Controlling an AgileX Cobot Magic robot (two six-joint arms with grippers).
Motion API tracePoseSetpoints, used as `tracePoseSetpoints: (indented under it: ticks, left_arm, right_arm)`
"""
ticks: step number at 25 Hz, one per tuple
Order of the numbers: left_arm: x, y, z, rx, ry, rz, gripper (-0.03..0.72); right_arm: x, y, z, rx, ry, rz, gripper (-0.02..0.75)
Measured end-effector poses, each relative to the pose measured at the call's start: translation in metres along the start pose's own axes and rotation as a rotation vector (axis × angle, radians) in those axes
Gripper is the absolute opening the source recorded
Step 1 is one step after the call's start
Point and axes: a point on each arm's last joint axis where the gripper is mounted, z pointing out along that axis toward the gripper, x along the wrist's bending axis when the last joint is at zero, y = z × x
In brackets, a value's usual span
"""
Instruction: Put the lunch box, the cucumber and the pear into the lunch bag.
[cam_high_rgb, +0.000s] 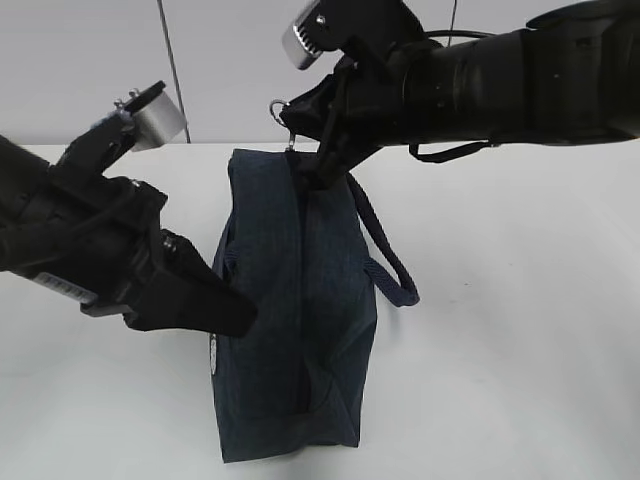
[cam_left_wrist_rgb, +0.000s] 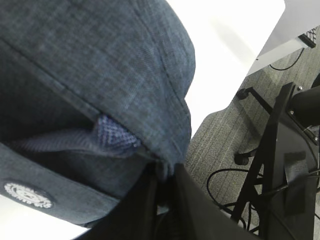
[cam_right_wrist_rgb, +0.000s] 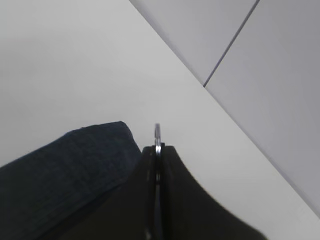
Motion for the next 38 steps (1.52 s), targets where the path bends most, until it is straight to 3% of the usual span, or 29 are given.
tracePoseSetpoints:
  ticks: [7, 12, 24, 38]
  left_arm:
    - [-0.004, -0.003, -0.007, 0.011, 0.015, 0.047, 0.003]
    - [-0.005, -0.002, -0.010, -0.001, 0.022, 0.055, 0.003]
    - [-0.005, -0.003, -0.010, 0.006, 0.023, 0.060, 0.003]
    - [-0.004, -0.004, -0.010, 0.020, 0.032, 0.073, 0.003]
  right_arm:
    - [-0.015, -0.015, 0.008, 0.047, -0.043, 0.026, 0.000]
    - [-0.044, -0.043, 0.006, 0.063, -0.064, 0.133, 0.000]
    - [-0.060, -0.089, 0.022, 0.132, -0.053, 0.234, 0.000]
    - [-0.066, -0.107, 0.027, 0.102, 0.001, 0.364, 0.000]
